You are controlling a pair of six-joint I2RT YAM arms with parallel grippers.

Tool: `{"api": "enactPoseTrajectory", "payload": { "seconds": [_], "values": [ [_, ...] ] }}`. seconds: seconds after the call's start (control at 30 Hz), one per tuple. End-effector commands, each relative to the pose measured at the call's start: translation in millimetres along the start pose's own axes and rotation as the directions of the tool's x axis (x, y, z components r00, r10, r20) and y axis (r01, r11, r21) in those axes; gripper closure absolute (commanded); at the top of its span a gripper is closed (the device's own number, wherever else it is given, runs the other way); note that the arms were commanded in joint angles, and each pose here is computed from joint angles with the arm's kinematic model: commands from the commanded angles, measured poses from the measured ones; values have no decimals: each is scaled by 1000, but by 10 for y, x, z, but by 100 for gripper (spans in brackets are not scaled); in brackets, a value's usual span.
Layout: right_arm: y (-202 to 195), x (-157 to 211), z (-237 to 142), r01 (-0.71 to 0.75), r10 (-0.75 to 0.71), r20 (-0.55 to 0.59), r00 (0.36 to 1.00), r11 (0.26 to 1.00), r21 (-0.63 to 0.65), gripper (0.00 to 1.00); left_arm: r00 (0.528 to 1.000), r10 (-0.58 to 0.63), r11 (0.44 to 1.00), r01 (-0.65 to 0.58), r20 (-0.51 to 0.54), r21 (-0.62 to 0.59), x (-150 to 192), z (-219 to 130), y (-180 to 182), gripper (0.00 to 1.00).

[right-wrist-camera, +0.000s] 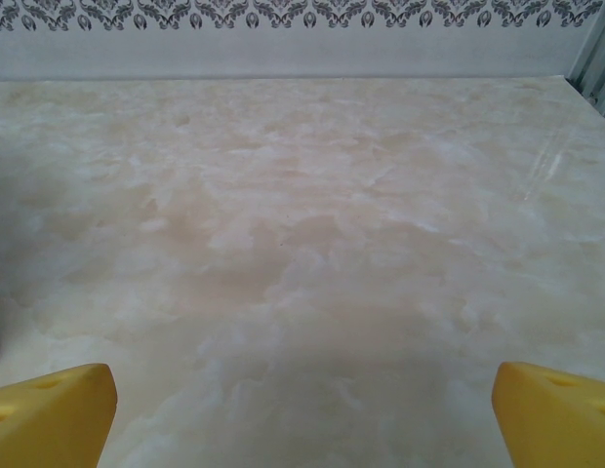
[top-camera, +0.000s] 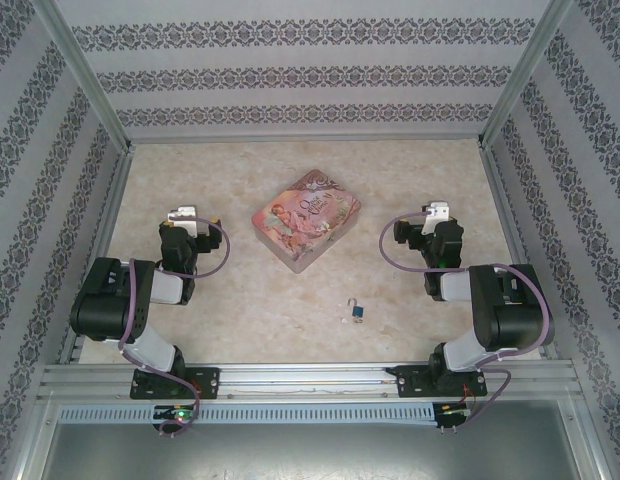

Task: Unlock the padlock with the key

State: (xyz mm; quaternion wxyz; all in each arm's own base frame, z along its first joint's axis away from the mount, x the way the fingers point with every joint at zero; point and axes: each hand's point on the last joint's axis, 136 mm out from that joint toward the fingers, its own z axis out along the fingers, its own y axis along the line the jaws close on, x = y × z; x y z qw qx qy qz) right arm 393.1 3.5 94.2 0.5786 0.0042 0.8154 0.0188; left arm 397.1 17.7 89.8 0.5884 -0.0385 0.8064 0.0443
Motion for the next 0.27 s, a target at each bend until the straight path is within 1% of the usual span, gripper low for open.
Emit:
{"api": "enactPoseTrajectory", "payload": {
  "seconds": [0.0,0.23],
  "values": [
    [-6,-134,17,-6,5,42,999,1000,11,2,1000,-21,1000,21,-8,-19,3,4,67,1],
    [-6,-130,17,-5,4,40,999,1000,12,2,1000,-21,1000,21,-9,-19,6,3,66,1]
  ]
}}
